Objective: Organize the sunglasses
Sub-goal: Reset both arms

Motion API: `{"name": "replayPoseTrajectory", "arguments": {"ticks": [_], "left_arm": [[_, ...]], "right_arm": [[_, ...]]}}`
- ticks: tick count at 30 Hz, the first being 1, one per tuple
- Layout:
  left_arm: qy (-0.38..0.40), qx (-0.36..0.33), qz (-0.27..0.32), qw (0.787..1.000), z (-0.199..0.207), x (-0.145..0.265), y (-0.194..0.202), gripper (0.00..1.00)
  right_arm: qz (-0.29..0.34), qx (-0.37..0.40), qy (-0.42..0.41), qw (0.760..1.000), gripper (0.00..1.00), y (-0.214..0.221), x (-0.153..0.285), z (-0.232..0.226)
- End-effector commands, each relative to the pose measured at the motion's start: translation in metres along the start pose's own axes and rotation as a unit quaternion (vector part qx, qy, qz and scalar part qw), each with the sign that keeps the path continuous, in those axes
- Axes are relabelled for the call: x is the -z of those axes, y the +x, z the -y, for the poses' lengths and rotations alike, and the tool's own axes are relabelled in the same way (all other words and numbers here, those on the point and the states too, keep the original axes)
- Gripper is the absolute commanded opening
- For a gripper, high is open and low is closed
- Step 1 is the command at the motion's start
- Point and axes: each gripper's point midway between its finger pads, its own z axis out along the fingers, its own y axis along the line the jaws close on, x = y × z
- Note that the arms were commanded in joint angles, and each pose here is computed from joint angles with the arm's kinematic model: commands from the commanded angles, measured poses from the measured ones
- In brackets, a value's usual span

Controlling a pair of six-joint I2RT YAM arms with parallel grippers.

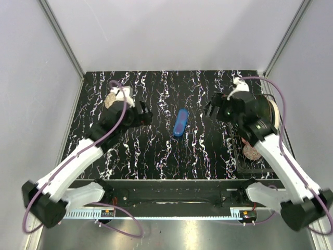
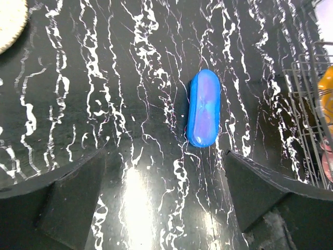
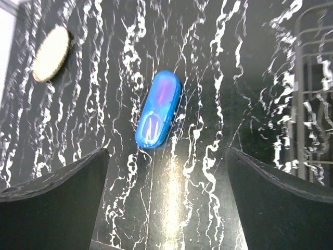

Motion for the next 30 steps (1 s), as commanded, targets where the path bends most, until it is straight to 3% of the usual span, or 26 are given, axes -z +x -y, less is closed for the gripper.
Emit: {"name": "replayPoseTrajectory", "arguments": {"ticks": [1, 5, 8, 12, 18, 30], "left_arm": [[-0.025, -0.01, 0.046, 0.999, -0.023, 0.056, -0.02, 0.99], [-0.042, -0.011, 0.059, 0.997, -0.038, 0.098, -0.029, 0.99], [-0.028, -0.006, 0.045, 0.999, -0.035, 0.126, -0.029, 0.99], [-0.008, -0.003, 0.034, 0.999, -0.032, 0.156, -0.033, 0.99], [0.003, 0.004, 0.048, 0.999, -0.029, 0.18, -0.045, 0.99], [0.017, 0.0, 0.052, 0.998, -0.021, 0.186, -0.056, 0.99]], "right_arm": [[0.059, 0.018, 0.052, 0.997, 1.0, -0.024, 0.058, 0.023], [0.124, -0.003, 0.076, 0.989, 1.0, -0.046, 0.12, 0.036], [0.135, -0.022, 0.097, 0.986, 1.0, -0.05, 0.151, 0.044], [0.125, -0.035, 0.1, 0.986, 1.0, -0.044, 0.167, 0.048], [0.16, -0.049, 0.097, 0.981, 1.0, -0.052, 0.194, 0.051], [0.16, -0.05, 0.08, 0.983, 1.0, -0.057, 0.199, 0.043]]}}
